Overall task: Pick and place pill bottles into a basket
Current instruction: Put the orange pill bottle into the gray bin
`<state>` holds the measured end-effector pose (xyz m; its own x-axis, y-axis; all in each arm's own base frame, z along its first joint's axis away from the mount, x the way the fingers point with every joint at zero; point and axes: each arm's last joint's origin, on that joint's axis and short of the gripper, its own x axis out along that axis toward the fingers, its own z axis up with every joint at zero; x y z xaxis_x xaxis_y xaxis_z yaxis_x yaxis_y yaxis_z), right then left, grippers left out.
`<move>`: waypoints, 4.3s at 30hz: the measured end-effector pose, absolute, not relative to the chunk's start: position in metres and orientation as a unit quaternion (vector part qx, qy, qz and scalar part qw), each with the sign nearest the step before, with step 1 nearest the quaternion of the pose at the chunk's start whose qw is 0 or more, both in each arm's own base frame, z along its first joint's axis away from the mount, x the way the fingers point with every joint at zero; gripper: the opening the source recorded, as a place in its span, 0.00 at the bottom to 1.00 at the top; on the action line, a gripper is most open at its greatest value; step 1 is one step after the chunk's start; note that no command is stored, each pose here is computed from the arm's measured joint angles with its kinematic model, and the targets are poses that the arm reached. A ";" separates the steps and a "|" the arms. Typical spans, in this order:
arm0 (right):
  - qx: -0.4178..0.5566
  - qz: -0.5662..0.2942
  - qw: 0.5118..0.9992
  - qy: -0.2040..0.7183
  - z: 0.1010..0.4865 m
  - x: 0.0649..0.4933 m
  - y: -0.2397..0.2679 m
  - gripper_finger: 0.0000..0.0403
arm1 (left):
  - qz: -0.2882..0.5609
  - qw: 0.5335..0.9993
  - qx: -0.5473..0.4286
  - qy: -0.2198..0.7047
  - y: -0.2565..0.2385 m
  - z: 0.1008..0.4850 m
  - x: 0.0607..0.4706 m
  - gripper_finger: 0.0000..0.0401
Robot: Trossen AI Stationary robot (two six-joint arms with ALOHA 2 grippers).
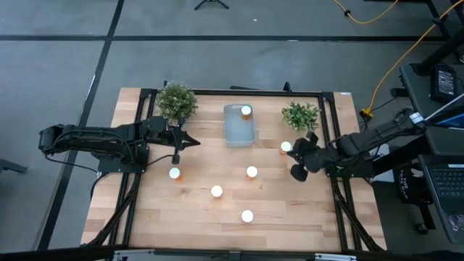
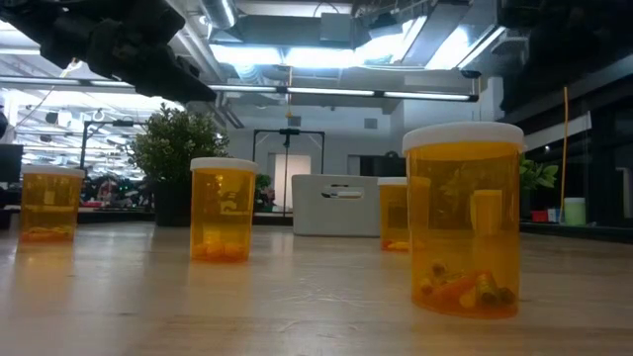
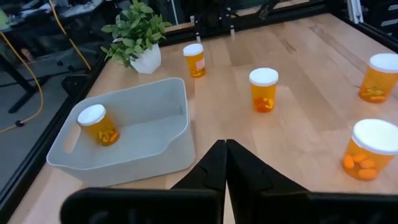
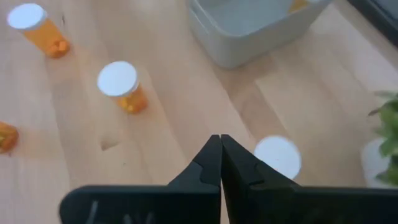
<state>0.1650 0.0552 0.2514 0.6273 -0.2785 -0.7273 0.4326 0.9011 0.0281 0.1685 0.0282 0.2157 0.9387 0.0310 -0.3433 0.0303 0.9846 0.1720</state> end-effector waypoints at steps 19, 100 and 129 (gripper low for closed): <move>0.136 -0.279 0.866 0.391 0.222 0.164 0.092 0.07 | 0.004 0.983 0.072 0.167 0.028 0.217 0.169 0.01; 0.256 -0.440 0.774 0.376 0.161 0.190 0.024 0.65 | 0.008 0.984 0.046 0.170 0.028 0.217 0.169 0.01; 0.223 -0.426 0.780 0.401 0.154 0.202 0.009 0.65 | 0.009 0.984 0.045 0.171 0.028 0.216 0.169 0.02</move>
